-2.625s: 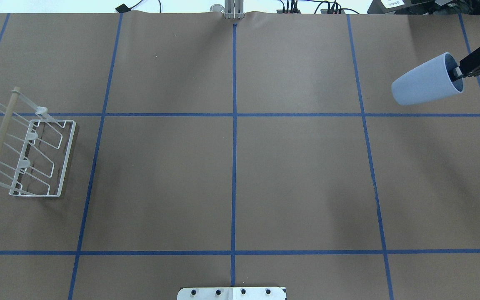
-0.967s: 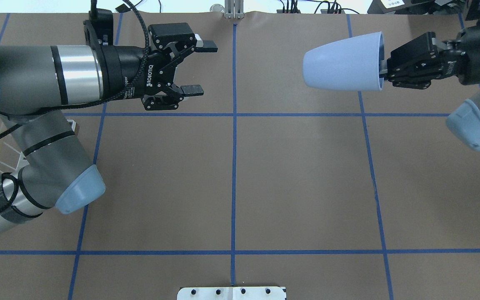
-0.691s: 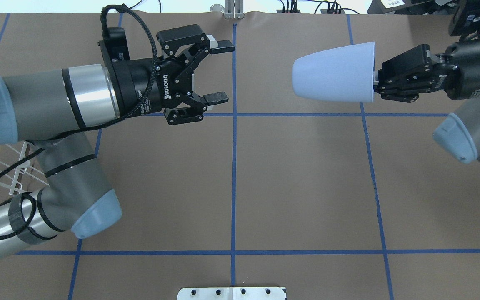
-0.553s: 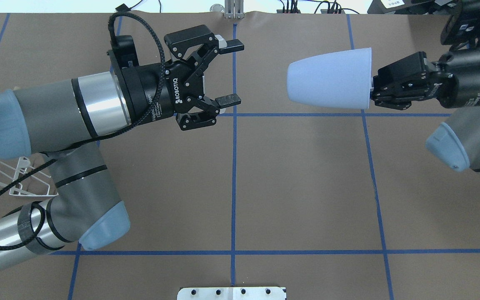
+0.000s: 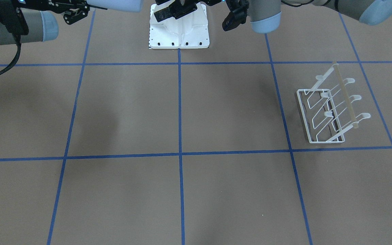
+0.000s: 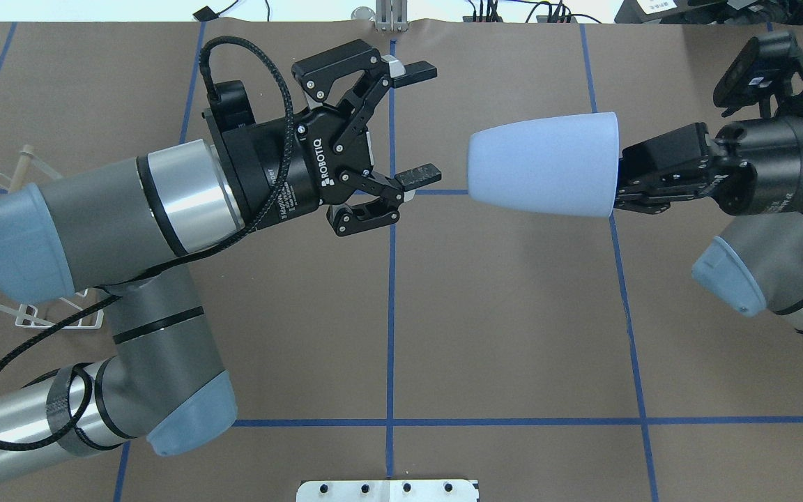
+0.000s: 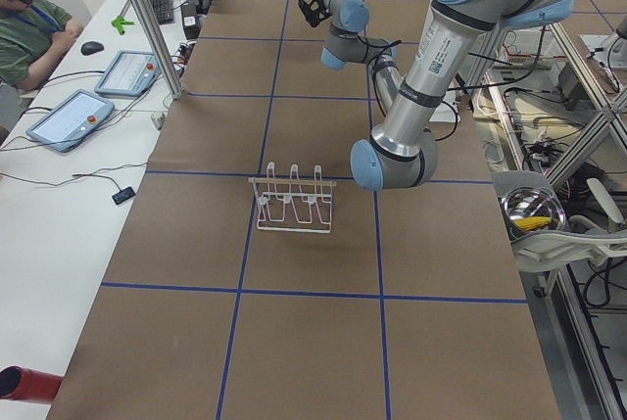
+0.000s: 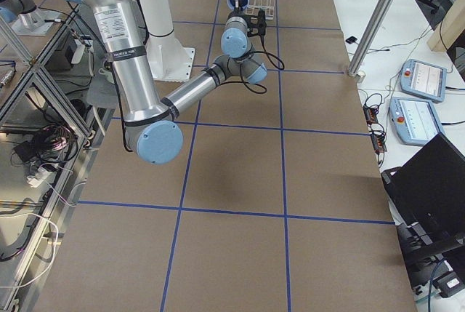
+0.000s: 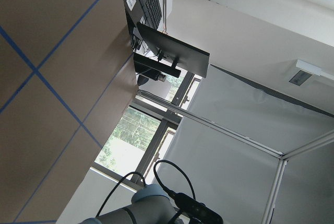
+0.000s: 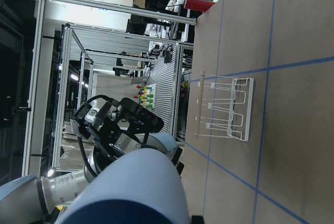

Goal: Hang cup on cup holder
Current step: 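Bring the open left gripper to the cup's rim while the right gripper holds it, then close the left gripper on the cup's rim and open the right gripper, then carry the cup with the left gripper toward the white rack while the right gripper withdraws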

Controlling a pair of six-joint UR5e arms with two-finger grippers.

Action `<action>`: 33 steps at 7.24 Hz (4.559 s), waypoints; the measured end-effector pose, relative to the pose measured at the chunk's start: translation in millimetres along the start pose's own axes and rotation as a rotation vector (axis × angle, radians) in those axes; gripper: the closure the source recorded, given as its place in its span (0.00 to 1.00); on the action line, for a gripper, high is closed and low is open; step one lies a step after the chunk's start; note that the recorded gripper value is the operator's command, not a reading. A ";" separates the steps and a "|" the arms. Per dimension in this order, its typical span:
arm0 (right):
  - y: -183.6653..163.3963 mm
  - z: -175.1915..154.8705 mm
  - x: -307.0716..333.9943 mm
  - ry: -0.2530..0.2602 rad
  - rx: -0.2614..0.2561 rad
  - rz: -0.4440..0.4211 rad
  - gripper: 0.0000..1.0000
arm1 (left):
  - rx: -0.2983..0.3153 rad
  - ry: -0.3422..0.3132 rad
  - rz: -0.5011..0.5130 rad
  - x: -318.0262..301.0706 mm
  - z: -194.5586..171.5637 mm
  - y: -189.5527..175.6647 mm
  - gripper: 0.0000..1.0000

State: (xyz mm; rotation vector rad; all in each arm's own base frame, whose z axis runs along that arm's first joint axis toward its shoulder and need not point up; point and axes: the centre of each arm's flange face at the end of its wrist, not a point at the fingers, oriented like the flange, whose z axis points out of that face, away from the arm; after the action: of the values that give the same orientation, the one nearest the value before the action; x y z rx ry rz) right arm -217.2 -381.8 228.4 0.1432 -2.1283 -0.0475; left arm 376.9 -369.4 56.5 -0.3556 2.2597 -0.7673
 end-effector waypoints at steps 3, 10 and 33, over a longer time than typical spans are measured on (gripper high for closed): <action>3.1 3.6 2.9 -0.032 0.006 -0.005 1.00 | -0.006 -0.010 -0.012 -6.7 2.1 4.5 0.02; 7.3 7.8 4.7 -0.038 -0.004 0.002 1.00 | -0.045 -0.010 -0.087 -9.2 11.3 26.7 0.02; -27.0 -112.4 65.4 0.106 0.190 -0.082 0.00 | 0.009 -0.069 0.121 16.1 1.3 13.8 1.00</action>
State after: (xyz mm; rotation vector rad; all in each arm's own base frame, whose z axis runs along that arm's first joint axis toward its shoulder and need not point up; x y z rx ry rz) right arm -154.2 -414.0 340.9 0.3379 -2.0176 0.1129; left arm 366.0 -366.4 38.5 -0.2352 2.1906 -0.6923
